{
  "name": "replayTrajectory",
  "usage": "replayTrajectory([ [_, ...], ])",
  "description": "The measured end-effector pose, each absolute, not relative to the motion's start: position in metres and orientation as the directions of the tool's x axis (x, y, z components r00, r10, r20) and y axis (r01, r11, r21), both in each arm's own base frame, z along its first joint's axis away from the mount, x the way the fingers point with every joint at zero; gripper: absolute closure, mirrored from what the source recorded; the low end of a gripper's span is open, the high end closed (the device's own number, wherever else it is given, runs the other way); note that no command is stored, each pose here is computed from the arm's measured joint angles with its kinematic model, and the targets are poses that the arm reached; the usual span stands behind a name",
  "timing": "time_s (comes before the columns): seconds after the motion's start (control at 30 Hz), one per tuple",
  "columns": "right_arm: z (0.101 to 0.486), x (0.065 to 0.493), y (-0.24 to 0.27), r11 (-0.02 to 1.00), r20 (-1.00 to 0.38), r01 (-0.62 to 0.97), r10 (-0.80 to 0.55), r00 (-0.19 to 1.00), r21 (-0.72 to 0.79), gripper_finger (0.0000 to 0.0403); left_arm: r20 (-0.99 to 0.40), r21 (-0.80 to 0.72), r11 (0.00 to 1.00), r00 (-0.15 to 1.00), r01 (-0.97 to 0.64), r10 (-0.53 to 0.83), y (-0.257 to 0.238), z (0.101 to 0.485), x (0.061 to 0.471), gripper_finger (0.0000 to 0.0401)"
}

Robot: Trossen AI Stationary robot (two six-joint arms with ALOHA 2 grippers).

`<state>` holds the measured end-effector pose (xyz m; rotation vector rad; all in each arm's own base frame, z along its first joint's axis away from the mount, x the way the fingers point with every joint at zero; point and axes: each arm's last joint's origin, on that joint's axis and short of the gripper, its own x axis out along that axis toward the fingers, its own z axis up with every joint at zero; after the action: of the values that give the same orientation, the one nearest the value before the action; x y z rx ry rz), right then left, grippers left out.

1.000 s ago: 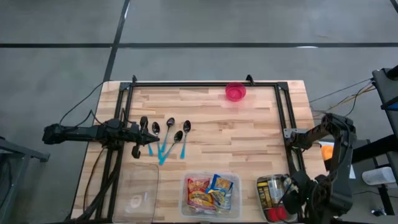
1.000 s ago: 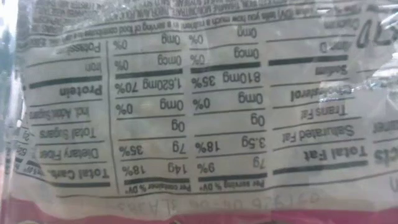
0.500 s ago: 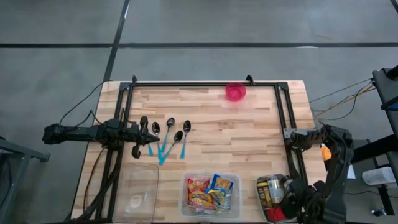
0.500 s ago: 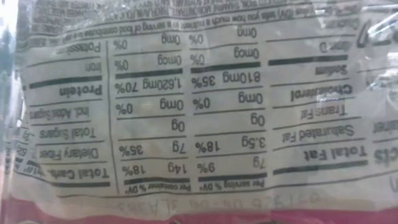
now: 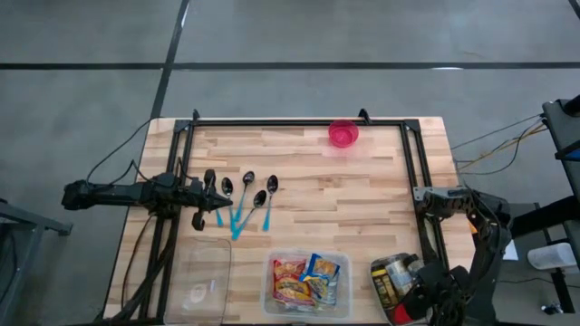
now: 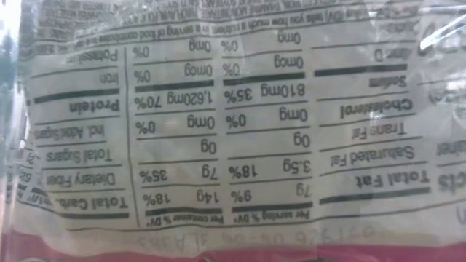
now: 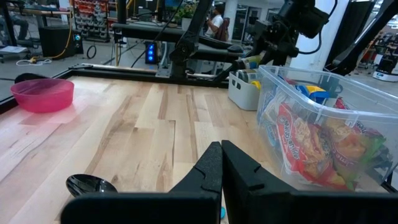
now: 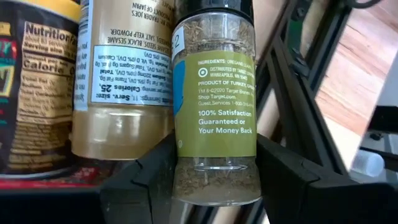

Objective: Pick & Place Food Item
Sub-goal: Put the green seasoning bottle into the gray bin, then put the blue spoon into the transparent bin

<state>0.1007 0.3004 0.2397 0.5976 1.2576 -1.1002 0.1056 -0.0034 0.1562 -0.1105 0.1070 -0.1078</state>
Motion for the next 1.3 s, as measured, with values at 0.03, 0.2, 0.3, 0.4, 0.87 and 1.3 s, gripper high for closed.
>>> replayTrajectory([
  [0.03,0.2396,0.1013,0.3006,0.403,-0.946,0.895,-0.319,-0.057,-0.19,0.0226,-0.101,-0.116,0.988,0.988,0.101,-0.113,-0.0034,0.156,0.1056,0.0401],
  [0.2,0.242,0.1034,0.2997,0.409,-0.951,0.899,-0.309,-0.027,-0.158,0.0226,-0.101,-0.116,0.988,0.988,0.101,-0.113,-0.0034,0.1561,0.1056,0.0401],
  [0.3,0.2443,0.1041,0.3002,0.413,-0.955,0.9,-0.296,-0.012,-0.14,0.0226,-0.101,-0.116,0.988,0.988,0.101,-0.113,-0.0034,0.1561,0.1056,0.0401],
  [0.4,0.2462,0.1054,0.3016,0.412,-0.96,0.902,-0.281,-0.005,-0.126,0.0226,-0.101,-0.116,0.988,0.988,0.101,-0.113,-0.0034,0.156,0.1056,0.0401],
  [0.87,0.2379,0.1067,0.3036,0.418,-0.958,0.902,-0.286,0.019,-0.107,0.0174,-0.101,-0.116,0.988,0.988,0.101,-0.113,-0.0034,0.156,0.1056,0.0401],
  [1.3,0.2376,0.1082,0.3042,0.429,-0.959,0.899,-0.281,0.041,-0.088,0.0104,-0.101,-0.116,0.988,0.988,0.101,-0.113,-0.0034,0.1561,0.1056,0.0401],
])
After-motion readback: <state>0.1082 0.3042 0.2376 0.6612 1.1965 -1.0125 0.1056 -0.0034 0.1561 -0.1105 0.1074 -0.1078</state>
